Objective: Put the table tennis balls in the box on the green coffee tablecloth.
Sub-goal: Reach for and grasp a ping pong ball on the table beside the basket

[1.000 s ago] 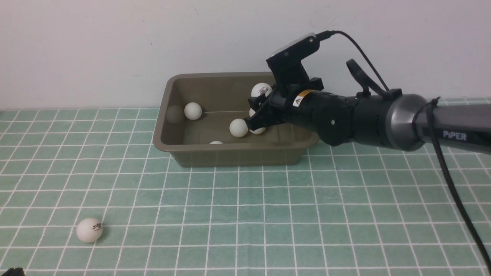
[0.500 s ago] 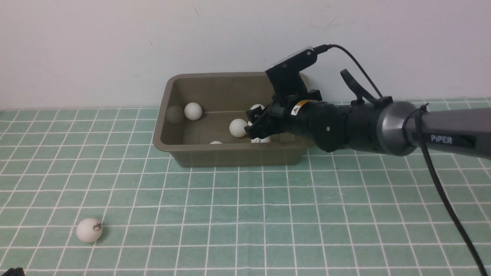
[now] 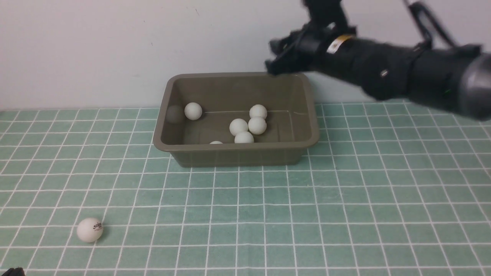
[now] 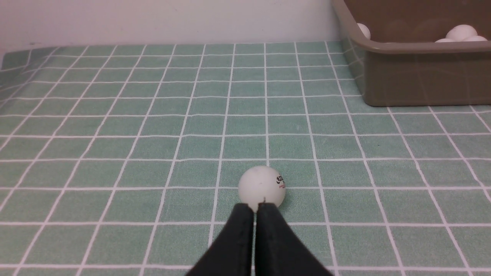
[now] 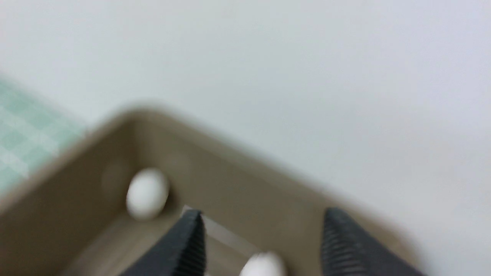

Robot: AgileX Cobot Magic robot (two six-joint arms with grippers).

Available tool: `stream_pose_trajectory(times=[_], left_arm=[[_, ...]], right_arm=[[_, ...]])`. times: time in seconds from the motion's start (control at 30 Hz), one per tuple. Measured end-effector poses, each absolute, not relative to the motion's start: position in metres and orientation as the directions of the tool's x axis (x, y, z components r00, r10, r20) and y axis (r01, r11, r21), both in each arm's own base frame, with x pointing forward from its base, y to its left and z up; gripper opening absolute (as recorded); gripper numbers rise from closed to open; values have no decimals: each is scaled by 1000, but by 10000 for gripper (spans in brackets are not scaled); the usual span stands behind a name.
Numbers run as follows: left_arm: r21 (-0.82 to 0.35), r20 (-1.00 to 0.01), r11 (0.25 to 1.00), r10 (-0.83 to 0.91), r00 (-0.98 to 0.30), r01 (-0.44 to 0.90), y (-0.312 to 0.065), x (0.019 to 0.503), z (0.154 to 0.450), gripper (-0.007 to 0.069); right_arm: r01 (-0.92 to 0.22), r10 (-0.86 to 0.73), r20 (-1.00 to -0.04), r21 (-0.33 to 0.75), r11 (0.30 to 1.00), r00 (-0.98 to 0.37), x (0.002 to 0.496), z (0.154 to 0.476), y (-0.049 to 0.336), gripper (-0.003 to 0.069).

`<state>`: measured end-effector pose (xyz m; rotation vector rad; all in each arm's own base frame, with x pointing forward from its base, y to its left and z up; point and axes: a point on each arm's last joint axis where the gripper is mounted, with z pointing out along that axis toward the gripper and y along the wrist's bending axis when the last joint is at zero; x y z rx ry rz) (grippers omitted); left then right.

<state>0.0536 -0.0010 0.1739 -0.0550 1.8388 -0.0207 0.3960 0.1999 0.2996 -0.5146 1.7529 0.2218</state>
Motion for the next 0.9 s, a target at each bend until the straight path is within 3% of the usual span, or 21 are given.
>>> stream_pose_trajectory(times=[0.1, 0.2, 0.4, 0.6, 0.7, 0.9], left_arm=[[-43, -963, 999, -49, -265, -27, -1, 54, 174, -5], [-43, -963, 999, -49, -265, -27, -1, 54, 174, -5], [-43, -963, 999, -49, -265, -27, -1, 54, 174, -5], [-43, -963, 999, -49, -265, -27, -1, 54, 174, -5], [-43, -963, 999, -49, -265, -27, -1, 54, 174, -5], [-43, -963, 999, -49, -265, -27, -1, 54, 174, -5]], right_arm=[[-370, -165, -982, -122, 921, -89, 383, 360, 151, 104], [-281, -143, -987, -119, 952, -67, 367, 399, 100, 8], [-136, -178, -967, -155, 979, -181, 333, 430, 16, -13], [-28, -265, -874, -278, 960, -408, 303, 427, -42, -13], [24, -256, -834, -306, 952, -489, 290, 421, -58, -13], [49, -241, -818, -311, 949, -522, 253, 402, -56, -13]])
